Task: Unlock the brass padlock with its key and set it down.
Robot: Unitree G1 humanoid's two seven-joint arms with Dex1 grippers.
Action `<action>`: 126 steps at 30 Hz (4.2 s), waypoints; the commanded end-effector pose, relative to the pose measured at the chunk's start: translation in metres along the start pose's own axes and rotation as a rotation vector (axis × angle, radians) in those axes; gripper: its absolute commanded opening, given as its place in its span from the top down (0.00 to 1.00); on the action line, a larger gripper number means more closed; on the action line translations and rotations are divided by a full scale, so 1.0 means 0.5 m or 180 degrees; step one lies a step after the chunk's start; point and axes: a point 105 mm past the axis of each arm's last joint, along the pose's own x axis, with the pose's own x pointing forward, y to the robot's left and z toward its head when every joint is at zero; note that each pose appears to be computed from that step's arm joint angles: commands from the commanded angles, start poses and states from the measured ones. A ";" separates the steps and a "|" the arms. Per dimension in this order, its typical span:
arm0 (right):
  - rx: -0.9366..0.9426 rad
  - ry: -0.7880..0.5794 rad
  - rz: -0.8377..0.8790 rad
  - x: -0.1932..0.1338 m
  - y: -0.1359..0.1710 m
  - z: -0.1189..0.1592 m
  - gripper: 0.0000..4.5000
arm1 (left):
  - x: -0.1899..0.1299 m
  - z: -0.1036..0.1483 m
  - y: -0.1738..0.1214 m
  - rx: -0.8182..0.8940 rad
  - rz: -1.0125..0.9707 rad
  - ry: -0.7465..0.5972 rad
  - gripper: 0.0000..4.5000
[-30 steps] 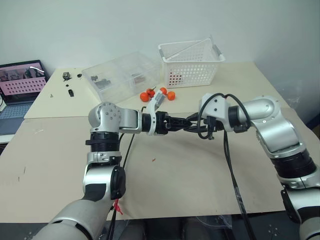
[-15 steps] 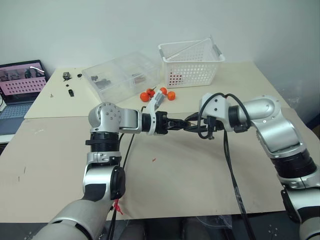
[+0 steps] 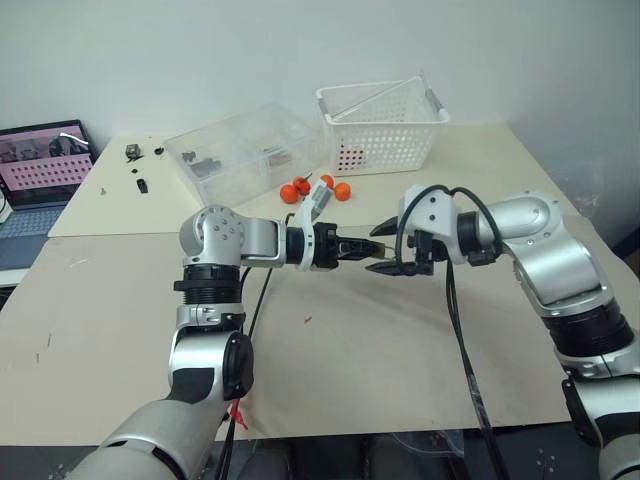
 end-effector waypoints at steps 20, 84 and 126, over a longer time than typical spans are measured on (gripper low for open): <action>0.0638 -0.0318 -0.0421 -0.073 0.005 -0.006 0.87 | -0.045 0.032 -0.006 -0.0045 -0.0048 -0.0431 1.00; 0.0600 -0.0257 -0.0543 -0.019 -0.013 -0.037 0.99 | -0.062 0.017 -0.024 -0.0066 -0.0050 -0.0408 1.00; 0.0583 -0.0477 -0.0189 -0.028 0.000 0.020 0.99 | -0.058 0.020 -0.025 -0.0040 -0.0011 -0.0390 1.00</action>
